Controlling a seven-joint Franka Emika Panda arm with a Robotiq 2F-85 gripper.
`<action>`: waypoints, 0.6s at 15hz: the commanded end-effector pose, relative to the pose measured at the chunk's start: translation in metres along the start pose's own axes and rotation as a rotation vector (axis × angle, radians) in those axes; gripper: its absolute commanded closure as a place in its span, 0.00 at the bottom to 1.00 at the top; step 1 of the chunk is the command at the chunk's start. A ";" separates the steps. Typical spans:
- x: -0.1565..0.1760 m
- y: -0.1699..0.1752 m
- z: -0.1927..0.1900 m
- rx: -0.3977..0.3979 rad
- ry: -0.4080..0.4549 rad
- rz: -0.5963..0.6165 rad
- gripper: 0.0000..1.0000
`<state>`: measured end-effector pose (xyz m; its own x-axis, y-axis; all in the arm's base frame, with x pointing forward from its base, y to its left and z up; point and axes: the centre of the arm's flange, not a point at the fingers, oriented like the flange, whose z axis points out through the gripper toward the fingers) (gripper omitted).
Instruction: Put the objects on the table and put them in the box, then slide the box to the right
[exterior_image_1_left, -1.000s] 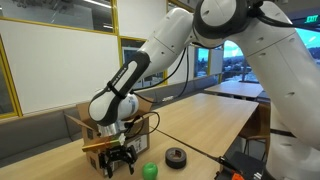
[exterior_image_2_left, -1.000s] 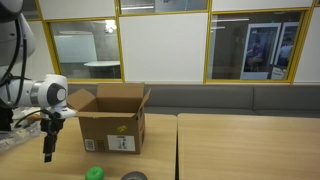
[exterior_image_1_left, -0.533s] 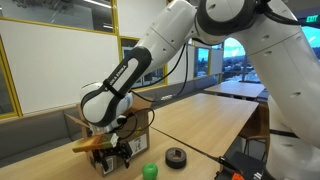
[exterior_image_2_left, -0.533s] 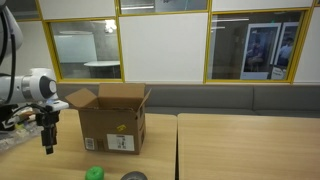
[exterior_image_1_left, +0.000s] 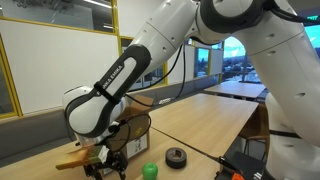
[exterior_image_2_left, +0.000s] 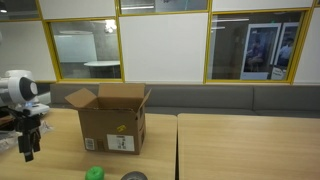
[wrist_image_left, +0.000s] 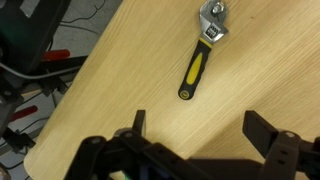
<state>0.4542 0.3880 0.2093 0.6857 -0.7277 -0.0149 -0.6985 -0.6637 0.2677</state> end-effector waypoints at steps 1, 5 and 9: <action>-0.022 -0.001 -0.006 0.005 -0.046 0.039 0.00; -0.040 -0.006 0.008 0.018 -0.109 0.057 0.00; -0.041 -0.009 0.031 0.016 -0.156 0.090 0.00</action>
<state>0.4271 0.4188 0.1926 0.6175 -0.7772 -0.1208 -0.7345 -0.6248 0.2650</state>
